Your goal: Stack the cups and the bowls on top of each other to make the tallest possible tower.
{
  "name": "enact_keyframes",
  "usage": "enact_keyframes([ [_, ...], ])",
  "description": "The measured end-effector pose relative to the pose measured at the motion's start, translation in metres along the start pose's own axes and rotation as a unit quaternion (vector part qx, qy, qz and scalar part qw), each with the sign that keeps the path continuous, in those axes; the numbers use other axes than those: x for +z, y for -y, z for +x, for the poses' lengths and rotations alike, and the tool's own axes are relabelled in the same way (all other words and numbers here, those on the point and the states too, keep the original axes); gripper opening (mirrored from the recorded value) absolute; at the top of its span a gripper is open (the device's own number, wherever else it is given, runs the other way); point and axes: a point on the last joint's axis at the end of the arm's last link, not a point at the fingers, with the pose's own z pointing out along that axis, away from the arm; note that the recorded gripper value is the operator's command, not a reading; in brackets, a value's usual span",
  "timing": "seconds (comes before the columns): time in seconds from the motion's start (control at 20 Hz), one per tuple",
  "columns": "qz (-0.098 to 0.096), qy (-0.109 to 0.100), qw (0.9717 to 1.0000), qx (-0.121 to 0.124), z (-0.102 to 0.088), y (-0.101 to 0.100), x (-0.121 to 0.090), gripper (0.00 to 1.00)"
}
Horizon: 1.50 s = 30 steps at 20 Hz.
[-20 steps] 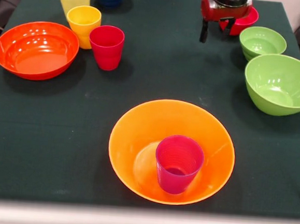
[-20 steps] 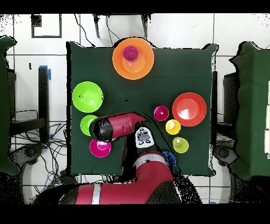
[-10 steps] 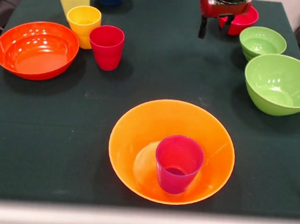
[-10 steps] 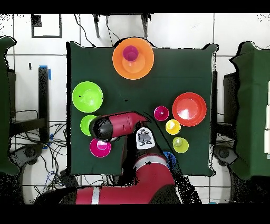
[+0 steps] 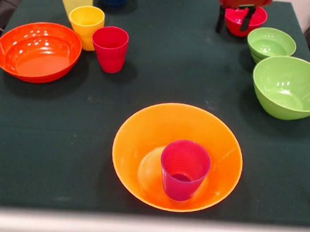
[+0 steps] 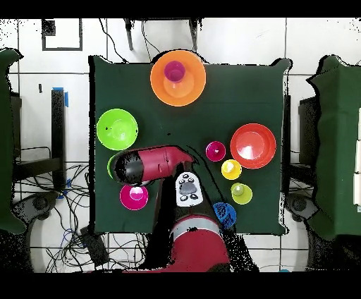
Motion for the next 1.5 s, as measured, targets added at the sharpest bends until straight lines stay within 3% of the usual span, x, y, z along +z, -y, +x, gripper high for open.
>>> enact_keyframes([
  [0.35,-0.008,0.004,1.0,-0.005,-0.006,-0.029,-0.005,1.0],
  [0.7,-0.015,-0.009,0.9998,-0.012,-0.005,-0.052,0.013,1.0],
  [1.1,-0.007,-0.036,0.9992,-0.016,0.014,-0.054,0.045,1.0],
  [1.5,0.003,-0.049,0.9987,-0.013,0.034,-0.048,0.08,1.0],
])
